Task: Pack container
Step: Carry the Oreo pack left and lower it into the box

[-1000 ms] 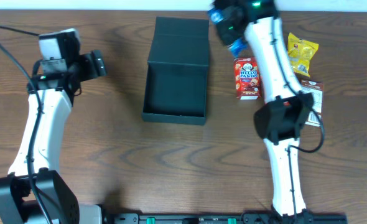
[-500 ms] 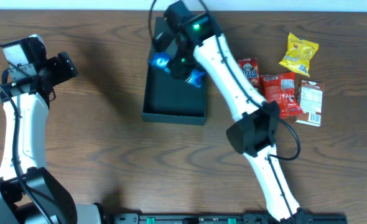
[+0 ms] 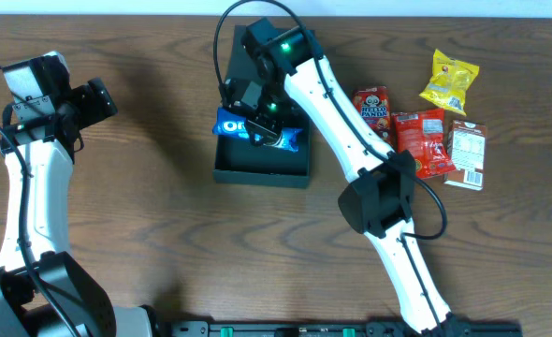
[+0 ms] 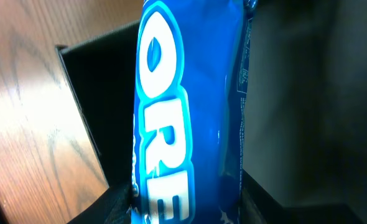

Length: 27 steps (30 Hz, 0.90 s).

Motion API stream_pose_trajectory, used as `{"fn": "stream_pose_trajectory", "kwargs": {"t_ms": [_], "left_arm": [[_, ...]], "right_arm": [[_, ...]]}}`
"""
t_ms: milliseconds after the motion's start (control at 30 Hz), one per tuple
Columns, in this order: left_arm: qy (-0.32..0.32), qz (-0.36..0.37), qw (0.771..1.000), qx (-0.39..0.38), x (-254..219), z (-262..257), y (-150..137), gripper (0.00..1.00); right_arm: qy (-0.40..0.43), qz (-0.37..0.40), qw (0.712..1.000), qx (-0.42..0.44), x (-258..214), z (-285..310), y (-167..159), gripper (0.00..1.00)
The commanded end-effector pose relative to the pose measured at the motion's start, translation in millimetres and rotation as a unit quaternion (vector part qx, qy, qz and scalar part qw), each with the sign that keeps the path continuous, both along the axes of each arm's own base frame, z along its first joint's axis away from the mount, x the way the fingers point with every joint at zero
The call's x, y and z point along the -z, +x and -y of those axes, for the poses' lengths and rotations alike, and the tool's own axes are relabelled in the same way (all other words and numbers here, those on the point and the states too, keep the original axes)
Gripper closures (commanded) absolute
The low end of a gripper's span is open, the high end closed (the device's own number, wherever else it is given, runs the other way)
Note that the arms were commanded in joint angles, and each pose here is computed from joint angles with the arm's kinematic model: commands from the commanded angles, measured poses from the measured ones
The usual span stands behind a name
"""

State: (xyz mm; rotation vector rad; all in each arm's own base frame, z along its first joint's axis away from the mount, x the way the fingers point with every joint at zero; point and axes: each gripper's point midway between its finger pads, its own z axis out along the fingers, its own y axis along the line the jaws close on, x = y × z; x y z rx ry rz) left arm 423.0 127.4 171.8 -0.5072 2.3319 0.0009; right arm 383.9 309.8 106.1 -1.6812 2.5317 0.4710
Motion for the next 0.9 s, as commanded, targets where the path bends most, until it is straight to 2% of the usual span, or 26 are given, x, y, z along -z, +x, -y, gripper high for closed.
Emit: {"fn": "stream_pose_trajectory", "kwargs": {"t_ms": [0, 167, 500, 867], "left_arm": [[0.009, 0.007, 1.0, 0.006, -6.5, -3.2, 2.5, 0.05], [0.009, 0.007, 1.0, 0.006, -6.4, -3.2, 2.5, 0.05], [-0.004, 0.009, 1.0, 0.018, -6.1, 2.9, 3.3, 0.05], [-0.004, 0.01, 1.0, 0.018, -6.3, 2.9, 3.6, 0.05]], "right_arm": [[0.012, -0.005, 1.0, -0.017, 1.9, 0.3, -3.7, 0.78], [-0.005, -0.009, 1.0, -0.003, 31.6, 11.6, 6.1, 0.74], [-0.025, -0.006, 0.999, 0.024, 40.4, 35.1, 19.9, 0.73], [0.013, -0.063, 0.998, -0.004, 33.3, 5.9, -16.7, 0.69]]}}
